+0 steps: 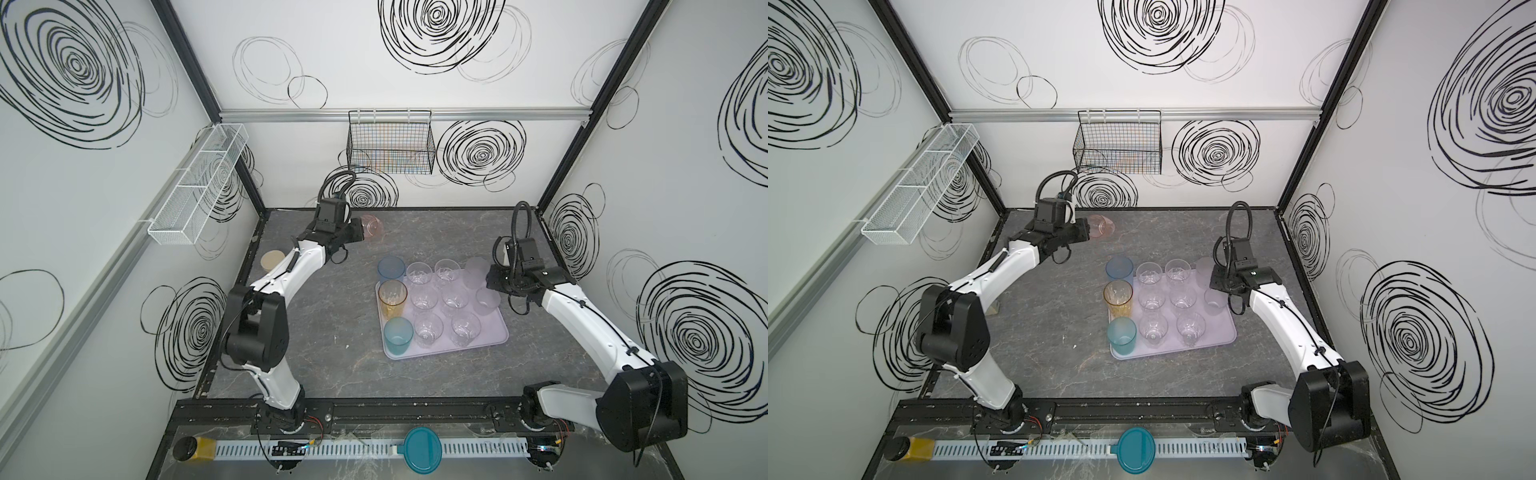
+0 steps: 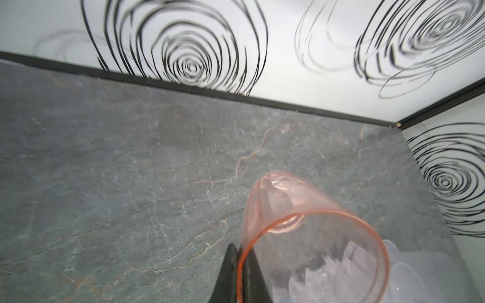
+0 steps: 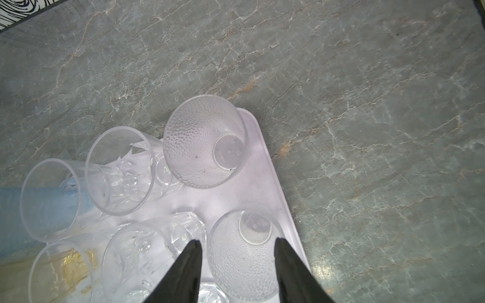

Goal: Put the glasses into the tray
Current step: 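Carry the pink glass with the left gripper to the tray corner nearest the right gripper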

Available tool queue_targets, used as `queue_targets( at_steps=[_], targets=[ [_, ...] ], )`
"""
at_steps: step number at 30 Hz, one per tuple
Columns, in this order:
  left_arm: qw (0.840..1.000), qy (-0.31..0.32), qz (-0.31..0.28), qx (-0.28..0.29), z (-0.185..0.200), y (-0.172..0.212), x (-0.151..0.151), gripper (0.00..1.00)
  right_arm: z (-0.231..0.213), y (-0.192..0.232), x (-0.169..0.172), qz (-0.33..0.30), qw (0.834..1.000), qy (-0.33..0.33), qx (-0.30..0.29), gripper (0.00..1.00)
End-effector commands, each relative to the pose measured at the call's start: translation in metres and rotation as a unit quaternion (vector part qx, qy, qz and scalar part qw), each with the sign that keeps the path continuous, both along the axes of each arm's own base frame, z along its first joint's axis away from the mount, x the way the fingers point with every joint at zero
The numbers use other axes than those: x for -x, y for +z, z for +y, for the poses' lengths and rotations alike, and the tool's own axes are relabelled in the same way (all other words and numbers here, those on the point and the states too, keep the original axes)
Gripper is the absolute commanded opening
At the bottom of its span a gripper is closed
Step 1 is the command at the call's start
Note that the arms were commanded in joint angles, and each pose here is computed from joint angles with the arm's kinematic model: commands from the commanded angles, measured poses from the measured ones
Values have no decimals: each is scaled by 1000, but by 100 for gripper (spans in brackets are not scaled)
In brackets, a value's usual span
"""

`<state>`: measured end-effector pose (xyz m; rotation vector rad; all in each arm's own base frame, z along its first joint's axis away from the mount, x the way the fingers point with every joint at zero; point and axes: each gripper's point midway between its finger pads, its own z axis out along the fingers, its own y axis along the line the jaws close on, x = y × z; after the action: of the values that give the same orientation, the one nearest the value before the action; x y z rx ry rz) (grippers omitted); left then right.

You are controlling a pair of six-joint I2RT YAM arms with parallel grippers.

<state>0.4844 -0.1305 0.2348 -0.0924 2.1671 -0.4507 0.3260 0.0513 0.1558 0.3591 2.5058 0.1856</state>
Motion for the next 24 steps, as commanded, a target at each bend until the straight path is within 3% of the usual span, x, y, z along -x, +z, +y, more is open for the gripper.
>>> queue_targets(
  at_steps=[1, 5, 9, 12, 16, 19, 24],
  targets=[
    [997, 9, -69, -26, 4, 67, 18, 4, -13, 35, -13, -56, 998, -25, 14, 50],
    [994, -11, -104, -41, -23, 110, 47, 0, -32, 49, -17, -86, 994, -57, 21, 51],
    [985, -121, -122, -34, -127, 122, 97, 0, -60, 54, -21, -95, 990, -102, 9, 51],
    [969, -220, -107, -26, -209, 108, 140, 0, -83, 55, -23, -101, 985, -140, -20, 51],
    [947, -308, -87, -34, -289, 83, 189, 0, -113, 54, -22, -110, 976, -182, -54, 51],
    [929, -358, -69, -57, -332, 54, 216, 0, -124, 51, -20, -113, 971, -201, -67, 51],
    [905, -411, -30, -107, -367, 1, 243, 0, -121, 50, -19, -126, 968, -197, -95, 51]
  ],
)
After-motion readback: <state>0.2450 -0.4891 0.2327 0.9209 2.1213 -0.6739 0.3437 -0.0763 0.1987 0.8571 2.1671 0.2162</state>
